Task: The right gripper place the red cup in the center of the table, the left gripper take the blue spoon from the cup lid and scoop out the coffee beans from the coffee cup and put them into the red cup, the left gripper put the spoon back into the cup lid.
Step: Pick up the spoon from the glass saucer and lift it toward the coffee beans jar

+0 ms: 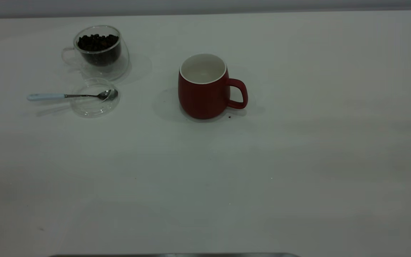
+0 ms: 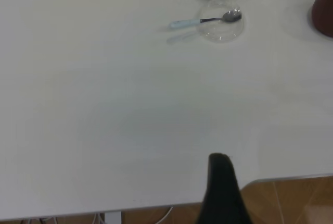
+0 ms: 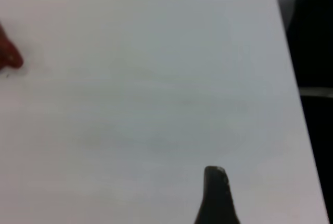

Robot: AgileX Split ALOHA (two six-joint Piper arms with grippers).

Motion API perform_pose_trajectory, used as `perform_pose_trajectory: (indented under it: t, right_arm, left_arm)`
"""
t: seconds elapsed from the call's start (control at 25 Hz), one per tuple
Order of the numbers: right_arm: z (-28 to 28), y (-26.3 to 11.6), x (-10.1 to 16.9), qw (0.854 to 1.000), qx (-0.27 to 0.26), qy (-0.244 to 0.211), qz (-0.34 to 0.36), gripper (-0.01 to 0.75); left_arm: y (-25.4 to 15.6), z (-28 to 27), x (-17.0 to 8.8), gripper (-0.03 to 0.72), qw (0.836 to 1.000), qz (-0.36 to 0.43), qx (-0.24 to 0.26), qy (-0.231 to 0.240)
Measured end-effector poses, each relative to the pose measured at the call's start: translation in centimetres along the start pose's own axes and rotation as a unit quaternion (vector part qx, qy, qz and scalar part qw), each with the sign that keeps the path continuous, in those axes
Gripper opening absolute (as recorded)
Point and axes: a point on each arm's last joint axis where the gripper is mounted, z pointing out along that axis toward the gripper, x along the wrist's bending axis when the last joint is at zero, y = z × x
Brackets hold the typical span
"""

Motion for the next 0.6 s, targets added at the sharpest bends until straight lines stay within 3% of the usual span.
perform_pose_trajectory:
  t: [0.6]
  right_arm:
    - [0.29,-0.62,0.01,1.0,0.01,-0.015,0.015,0.59]
  left_arm:
    - [0.0,0.0,0.0,0.587,1.0,-0.001,0.0,0.0]
